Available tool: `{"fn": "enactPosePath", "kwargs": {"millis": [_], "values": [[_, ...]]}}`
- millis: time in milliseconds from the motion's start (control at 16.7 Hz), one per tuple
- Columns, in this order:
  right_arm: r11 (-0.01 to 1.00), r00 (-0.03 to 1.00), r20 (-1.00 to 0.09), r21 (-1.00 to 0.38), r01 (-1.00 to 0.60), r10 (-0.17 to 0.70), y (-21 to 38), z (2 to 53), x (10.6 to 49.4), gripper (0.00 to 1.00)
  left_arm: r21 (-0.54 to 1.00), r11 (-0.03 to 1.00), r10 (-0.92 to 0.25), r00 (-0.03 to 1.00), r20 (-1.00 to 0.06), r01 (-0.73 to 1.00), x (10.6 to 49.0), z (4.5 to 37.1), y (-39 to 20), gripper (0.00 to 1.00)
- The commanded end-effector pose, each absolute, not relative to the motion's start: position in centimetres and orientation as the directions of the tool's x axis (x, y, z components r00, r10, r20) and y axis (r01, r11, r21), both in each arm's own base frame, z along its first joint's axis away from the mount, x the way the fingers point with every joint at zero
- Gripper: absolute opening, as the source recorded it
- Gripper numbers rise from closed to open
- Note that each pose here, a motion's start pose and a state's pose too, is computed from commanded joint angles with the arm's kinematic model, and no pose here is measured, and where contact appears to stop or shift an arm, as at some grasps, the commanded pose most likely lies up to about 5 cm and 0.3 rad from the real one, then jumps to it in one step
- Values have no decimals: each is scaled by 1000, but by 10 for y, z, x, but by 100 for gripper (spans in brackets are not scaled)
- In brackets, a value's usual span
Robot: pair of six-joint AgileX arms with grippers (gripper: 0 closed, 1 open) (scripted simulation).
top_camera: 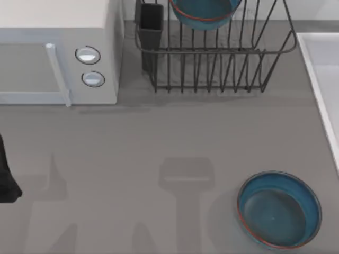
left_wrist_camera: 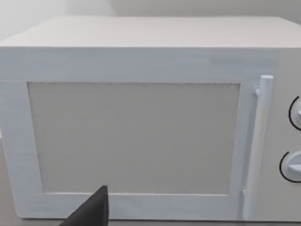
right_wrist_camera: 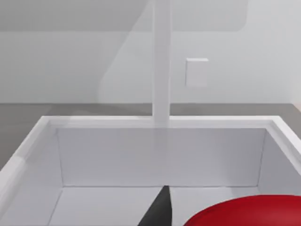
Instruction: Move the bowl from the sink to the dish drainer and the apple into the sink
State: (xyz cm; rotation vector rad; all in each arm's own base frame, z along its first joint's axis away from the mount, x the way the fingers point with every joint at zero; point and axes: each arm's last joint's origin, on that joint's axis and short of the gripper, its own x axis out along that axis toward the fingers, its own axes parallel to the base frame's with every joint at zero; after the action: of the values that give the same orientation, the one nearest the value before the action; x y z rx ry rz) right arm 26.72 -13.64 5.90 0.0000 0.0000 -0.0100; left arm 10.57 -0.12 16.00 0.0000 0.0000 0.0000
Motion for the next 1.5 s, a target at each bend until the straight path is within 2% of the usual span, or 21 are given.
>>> {"fn": "enactPosePath", "kwargs": {"millis": [540, 1140, 1500], "values": [[1000, 1000, 0, 0, 10, -10, -136, 59, 267, 98, 0, 1000, 0, 1000, 0, 0, 106, 160, -1, 100], [1000, 1000, 1, 0, 10, -10, -136, 59, 267, 100, 0, 1000, 0, 1000, 0, 0, 106, 160, -1, 100], [997, 990, -119, 18, 75, -73, -126, 76, 240, 100, 0, 1000, 0, 1000, 0, 0, 106, 160, -1, 100]]}}
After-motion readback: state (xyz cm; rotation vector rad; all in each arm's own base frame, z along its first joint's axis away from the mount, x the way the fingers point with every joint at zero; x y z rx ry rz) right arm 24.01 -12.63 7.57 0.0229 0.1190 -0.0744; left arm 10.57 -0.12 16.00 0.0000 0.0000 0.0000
